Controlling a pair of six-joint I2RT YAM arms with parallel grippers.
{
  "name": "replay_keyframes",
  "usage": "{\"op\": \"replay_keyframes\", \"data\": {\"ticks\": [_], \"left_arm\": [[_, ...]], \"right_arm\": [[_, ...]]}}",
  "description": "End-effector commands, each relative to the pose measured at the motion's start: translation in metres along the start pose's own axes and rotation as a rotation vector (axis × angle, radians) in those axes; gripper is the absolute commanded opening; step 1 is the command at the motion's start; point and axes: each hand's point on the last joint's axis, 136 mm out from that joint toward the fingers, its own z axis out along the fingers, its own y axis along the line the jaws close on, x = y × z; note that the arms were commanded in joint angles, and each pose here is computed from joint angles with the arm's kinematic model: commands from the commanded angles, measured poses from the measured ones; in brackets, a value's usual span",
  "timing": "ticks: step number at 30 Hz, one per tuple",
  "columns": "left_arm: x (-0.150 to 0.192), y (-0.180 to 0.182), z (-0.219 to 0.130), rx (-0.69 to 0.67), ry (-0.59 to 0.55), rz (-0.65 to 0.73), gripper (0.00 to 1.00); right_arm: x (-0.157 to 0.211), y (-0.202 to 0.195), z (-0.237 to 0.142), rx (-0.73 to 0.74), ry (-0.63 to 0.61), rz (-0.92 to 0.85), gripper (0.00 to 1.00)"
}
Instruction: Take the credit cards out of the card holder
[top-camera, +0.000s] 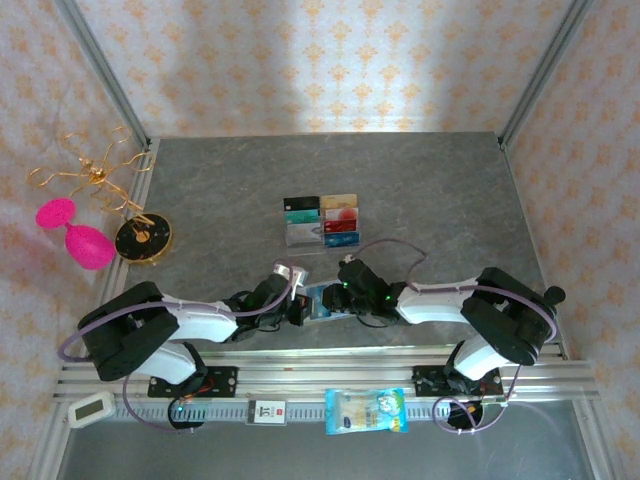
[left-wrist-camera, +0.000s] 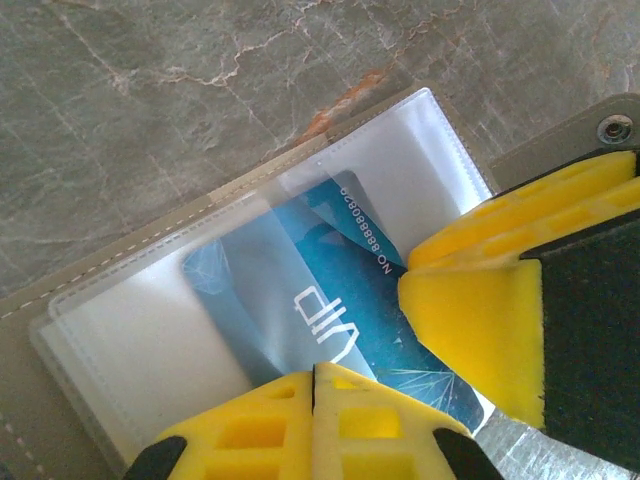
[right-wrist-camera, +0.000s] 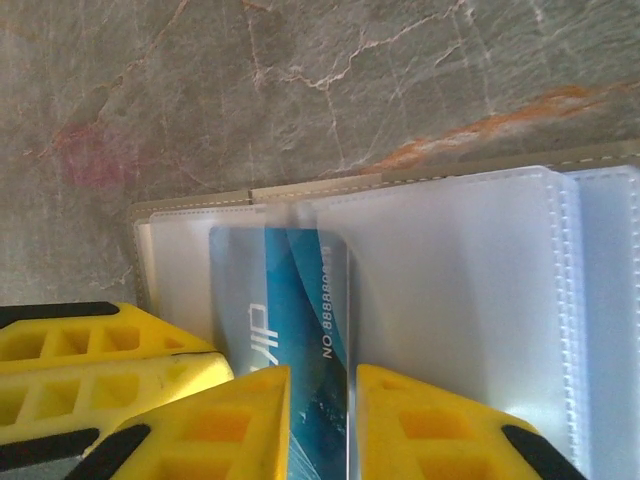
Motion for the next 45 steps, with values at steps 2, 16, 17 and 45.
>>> {"op": "replay_keyframes", "data": {"ticks": [2,16,17,45], "left_arm": [[0.020,0.014,0.006,-0.036,0.060,0.012,0.00],[0.014,0.015,-0.006,-0.027,0.017,0.004,0.00],[0.011,0.014,-0.007,-0.021,0.006,0.004,0.00],[-0.035,-0.040,-0.005,0.222,-0.101,-0.034,0.08]], "right_arm": [[0.008,-0.005,0.004,-0.006,0.035,0.006,0.23],[-0.010,-0.031,-0.022,0.101,-0.096,0.031,0.00],[-0.011,-0.032,-0.027,0.111,-0.107,0.030,0.00],[-0.005,-0.014,-0.016,0.001,-0.057,0.003,0.00]]}}
